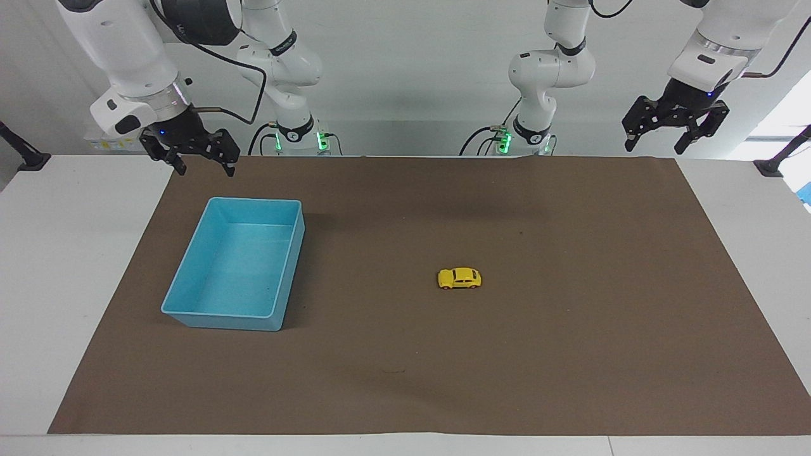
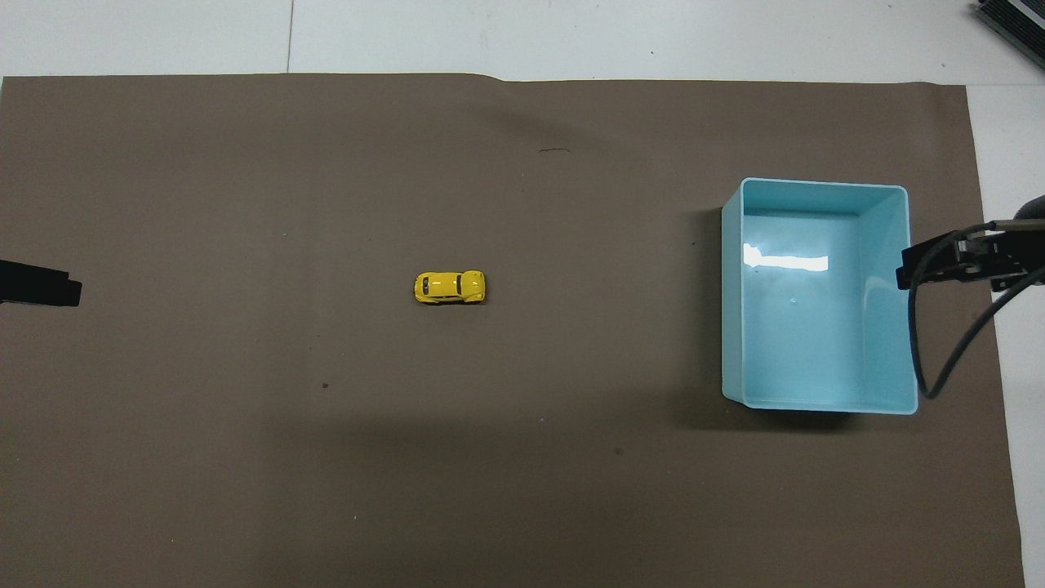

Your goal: Wind up and store yellow beetle car

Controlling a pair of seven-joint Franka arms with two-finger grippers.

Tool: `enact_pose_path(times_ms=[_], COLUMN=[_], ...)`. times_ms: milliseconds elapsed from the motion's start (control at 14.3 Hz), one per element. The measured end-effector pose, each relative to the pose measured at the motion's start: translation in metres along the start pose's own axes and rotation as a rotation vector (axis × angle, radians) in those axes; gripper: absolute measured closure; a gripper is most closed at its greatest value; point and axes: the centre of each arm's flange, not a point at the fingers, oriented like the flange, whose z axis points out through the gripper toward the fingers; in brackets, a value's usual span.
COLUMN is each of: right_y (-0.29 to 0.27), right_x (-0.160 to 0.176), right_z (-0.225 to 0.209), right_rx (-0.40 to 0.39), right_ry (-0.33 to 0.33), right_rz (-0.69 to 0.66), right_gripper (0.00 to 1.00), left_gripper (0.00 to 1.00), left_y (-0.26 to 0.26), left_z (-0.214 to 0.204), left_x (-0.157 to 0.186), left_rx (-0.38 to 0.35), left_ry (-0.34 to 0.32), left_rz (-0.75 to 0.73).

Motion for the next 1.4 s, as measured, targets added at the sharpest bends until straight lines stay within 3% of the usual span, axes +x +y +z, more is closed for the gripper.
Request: enact_pose_path(times_ms=[1121,1402], right_y=[0.0000,0.0000], right_x=[0.0000,0.0000], right_z=[0.0000,0.0000], right_rx=[0.000,0.000], right_ry=[0.000,0.000], right_rz=[0.000,0.000], right_gripper=[0.00,0.00], left_gripper=[0.00,0.00], left_y=[0.0012,0.0013], left_z=[0.0025,0.0044], left_x=[-0.0024,-0.0025], left_rx=[-0.002,-0.001], left_ry=[-0.024,-0.028], left_rz=[-0.002,-0.121])
